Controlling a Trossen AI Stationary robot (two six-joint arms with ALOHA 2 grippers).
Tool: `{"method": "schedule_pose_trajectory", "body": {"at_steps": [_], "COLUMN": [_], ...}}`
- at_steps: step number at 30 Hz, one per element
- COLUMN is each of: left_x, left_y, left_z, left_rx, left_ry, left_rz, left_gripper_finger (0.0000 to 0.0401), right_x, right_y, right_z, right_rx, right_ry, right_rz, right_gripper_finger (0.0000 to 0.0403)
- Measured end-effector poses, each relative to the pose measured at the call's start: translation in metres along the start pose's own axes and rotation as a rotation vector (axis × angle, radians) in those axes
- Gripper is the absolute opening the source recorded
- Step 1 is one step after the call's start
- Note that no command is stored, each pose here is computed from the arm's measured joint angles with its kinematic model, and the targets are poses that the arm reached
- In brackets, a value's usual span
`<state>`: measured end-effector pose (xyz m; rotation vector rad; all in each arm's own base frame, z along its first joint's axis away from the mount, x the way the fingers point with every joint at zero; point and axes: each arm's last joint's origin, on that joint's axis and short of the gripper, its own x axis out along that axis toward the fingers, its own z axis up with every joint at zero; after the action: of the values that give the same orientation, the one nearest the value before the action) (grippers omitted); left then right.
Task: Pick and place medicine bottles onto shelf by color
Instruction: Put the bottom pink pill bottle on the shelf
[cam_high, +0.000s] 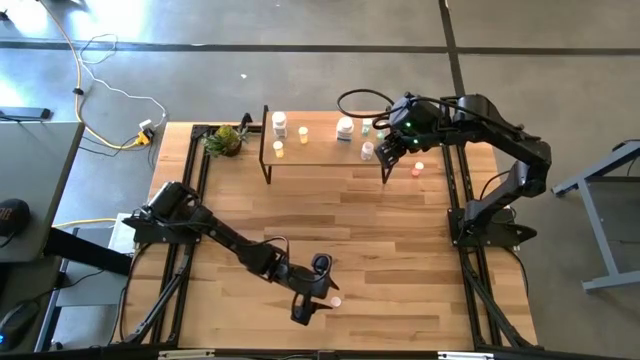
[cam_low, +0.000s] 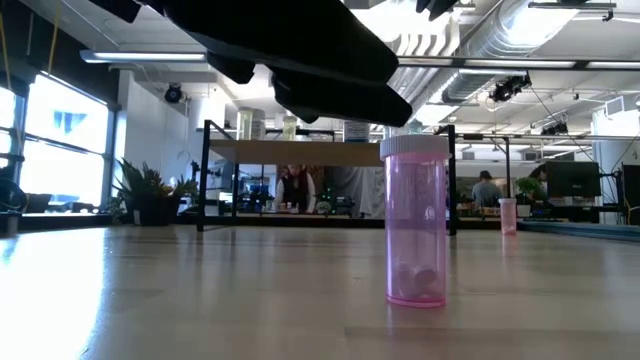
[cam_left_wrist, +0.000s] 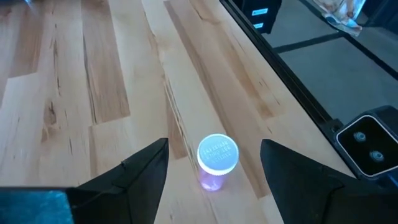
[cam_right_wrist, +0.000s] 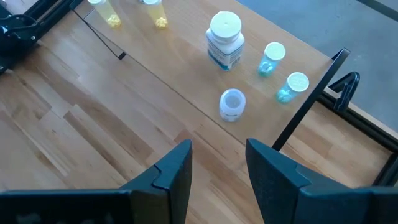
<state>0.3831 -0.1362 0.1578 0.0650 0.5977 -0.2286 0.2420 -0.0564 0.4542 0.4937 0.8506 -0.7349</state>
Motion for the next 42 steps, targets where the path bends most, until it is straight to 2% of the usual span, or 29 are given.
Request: {"method": "schedule_pose_trajectory", "body": {"at_steps": [9,26,30,42], "left_x": [0.02,0.021,0.021,0.021], "left_y": [-0.003,-0.003,-0.003,-0.003], "left_z": [-0.013,-0.012,-0.012,-0.012], "left_rx": [-0.053,-0.055,-0.056,-0.055], "left_ry": [0.026,0.015,0.008,0.015], "left_rz": [0.001,-0.004,-0.004,-0.004], "left_gripper_finger": [0.0243,0.024,0.0221,0.0125], "right_x": [0.0,0.0,0.0,0.0], "right_y": [0.0,0.0,0.0,0.0], "right_z": [0.0,0.001,0.001,0.001], "right_rx": [0.02,0.021,0.021,0.021], "right_ry": [-0.003,-0.005,-0.005,-0.005], "right_rz": [0.002,0.004,0.004,0.004], "right_gripper_finger": [0.0142,0.0142,0.0142,0.0142]}}
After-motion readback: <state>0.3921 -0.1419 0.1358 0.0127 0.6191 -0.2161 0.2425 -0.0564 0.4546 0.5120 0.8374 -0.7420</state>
